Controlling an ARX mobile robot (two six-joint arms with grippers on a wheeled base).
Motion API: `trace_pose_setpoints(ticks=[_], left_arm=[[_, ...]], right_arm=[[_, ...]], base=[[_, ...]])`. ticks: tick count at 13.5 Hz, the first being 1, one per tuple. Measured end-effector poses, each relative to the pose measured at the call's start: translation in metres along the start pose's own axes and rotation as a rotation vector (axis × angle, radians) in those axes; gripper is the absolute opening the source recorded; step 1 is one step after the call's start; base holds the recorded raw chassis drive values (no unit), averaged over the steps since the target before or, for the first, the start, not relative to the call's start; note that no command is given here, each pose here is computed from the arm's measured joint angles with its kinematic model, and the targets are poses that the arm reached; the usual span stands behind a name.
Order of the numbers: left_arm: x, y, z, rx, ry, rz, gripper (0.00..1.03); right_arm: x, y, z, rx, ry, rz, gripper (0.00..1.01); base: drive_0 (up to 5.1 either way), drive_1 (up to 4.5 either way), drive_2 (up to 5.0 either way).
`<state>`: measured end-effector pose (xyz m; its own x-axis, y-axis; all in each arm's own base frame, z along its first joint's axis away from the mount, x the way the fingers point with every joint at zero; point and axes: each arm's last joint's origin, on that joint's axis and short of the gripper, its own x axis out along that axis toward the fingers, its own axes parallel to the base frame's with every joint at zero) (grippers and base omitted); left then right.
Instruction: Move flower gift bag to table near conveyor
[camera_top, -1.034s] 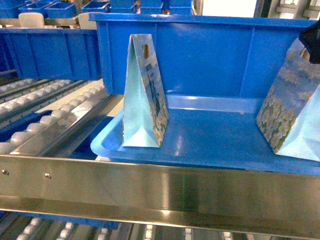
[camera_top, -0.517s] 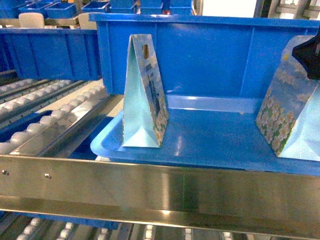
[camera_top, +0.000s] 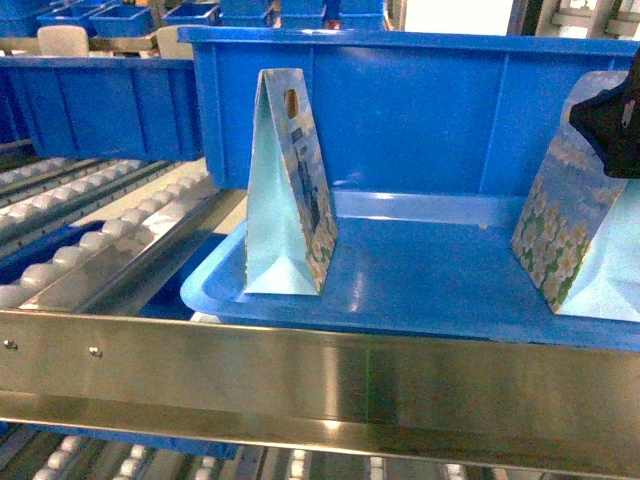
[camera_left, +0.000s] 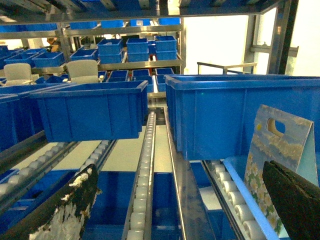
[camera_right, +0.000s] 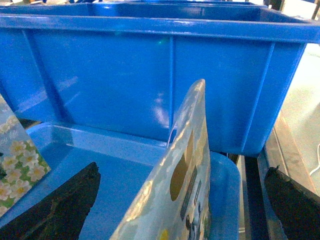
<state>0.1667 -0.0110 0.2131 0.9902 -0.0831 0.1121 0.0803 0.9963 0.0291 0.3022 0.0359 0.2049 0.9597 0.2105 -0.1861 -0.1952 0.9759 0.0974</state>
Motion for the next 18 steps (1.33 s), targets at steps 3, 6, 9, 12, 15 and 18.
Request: trace_pose_setpoints(ticks=[3, 6, 9, 12, 15, 18], left_arm=[[0.000, 0.000, 0.000, 0.000, 0.000, 0.000, 0.98], [0.000, 0.000, 0.000, 0.000, 0.000, 0.000, 0.98], [0.000, 0.000, 0.000, 0.000, 0.000, 0.000, 0.98], [0.000, 0.000, 0.000, 0.000, 0.000, 0.000, 0.98], [0.000, 0.000, 0.000, 0.000, 0.000, 0.000, 0.98], [0.000, 0.000, 0.000, 0.000, 0.000, 0.000, 0.98]], right_arm=[[0.001, 0.000, -0.002, -0.001, 0.007, 0.002, 0.98], [0.001, -0.001, 0.000, -0.007, -0.018, 0.000, 0.84], [-0.003, 0.001, -0.010, -0.016, 0.013, 0.005, 0.46], [-0.006, 0.004, -0.014, -0.018, 0.017, 0.008, 0.12], [-0.021, 0.009, -0.014, -0.031, -0.026, 0.000, 0.02], [-0.040, 0.014, -0.004, -0.041, -0.094, -0.006, 0.02]], base=[[0.0, 0.00, 0.0], [0.0, 0.00, 0.0], [0.0, 0.00, 0.0], [0.0, 0.00, 0.0], [0.0, 0.00, 0.0], [0.0, 0.00, 0.0]])
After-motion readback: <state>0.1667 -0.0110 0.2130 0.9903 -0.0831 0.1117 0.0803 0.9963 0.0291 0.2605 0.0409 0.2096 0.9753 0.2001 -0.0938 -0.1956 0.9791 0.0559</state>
